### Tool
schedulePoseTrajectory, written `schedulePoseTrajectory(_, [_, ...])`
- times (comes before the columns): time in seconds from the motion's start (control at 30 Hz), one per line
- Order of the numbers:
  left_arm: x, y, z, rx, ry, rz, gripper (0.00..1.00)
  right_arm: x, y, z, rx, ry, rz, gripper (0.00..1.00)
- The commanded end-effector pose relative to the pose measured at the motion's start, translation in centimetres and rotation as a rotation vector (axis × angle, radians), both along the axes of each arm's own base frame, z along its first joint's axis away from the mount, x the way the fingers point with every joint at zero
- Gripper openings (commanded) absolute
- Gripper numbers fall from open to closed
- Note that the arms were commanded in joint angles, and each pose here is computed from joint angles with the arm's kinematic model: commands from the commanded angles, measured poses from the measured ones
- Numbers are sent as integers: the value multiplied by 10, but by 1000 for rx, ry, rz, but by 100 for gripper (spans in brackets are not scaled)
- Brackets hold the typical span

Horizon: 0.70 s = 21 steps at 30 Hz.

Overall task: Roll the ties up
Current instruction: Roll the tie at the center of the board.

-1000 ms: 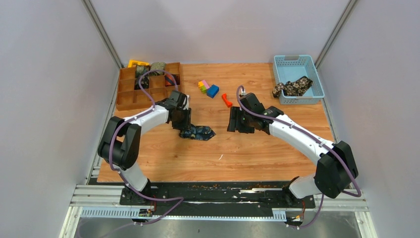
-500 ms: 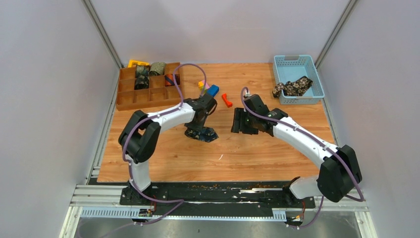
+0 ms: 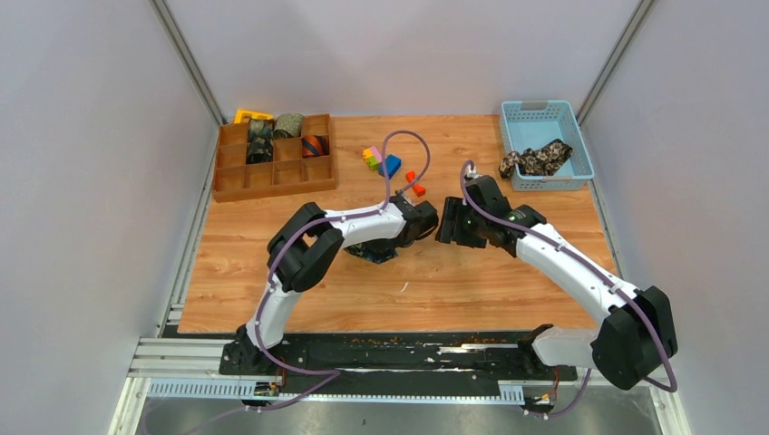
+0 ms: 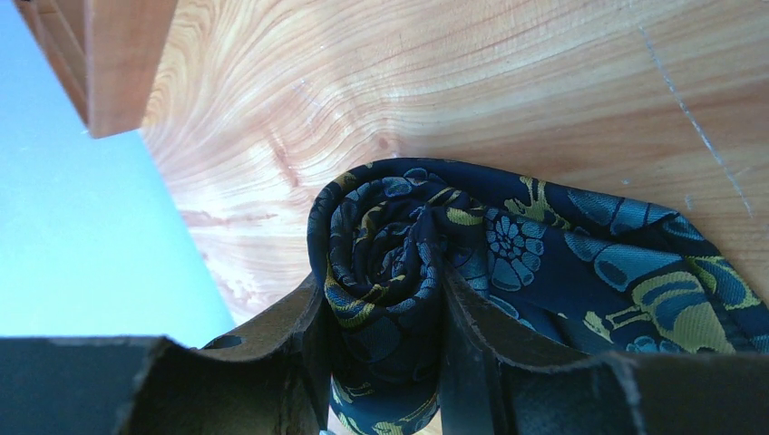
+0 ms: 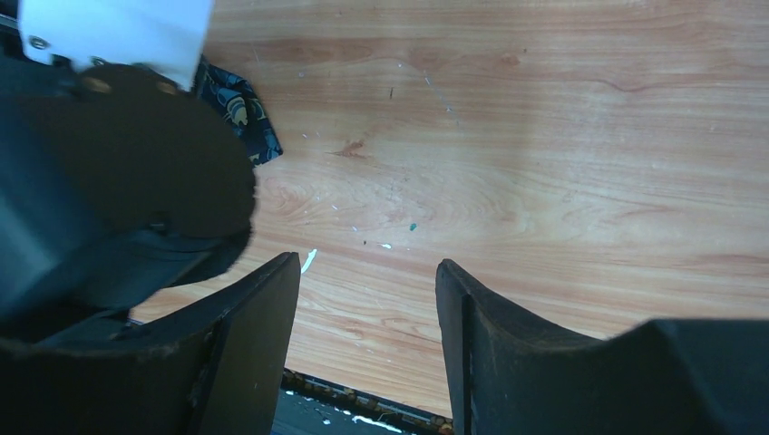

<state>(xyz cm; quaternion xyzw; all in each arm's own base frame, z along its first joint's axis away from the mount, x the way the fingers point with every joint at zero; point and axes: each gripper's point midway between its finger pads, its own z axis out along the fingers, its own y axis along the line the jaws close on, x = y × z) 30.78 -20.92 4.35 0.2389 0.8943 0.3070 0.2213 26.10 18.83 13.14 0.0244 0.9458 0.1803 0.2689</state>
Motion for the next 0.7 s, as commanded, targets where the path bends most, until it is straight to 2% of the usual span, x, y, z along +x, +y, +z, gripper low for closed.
schedulePoseTrajectory(0.0, [-12,-1,-9,61,4,29,36,5,-5,18,18,-74,-4,58])
schedulePoseTrajectory(0.23, [-23,-25,-16,40,7,14,46,2,-11,24,24,-89,-12,58])
schedulePoseTrajectory(0.43, [-30,-38,-18,14,18,-3,60,0,-13,30,29,-101,-13,58])
schedulePoseTrajectory(0.67, [-35,-47,-8,-20,19,-9,63,-3,-16,37,44,-115,-23,58])
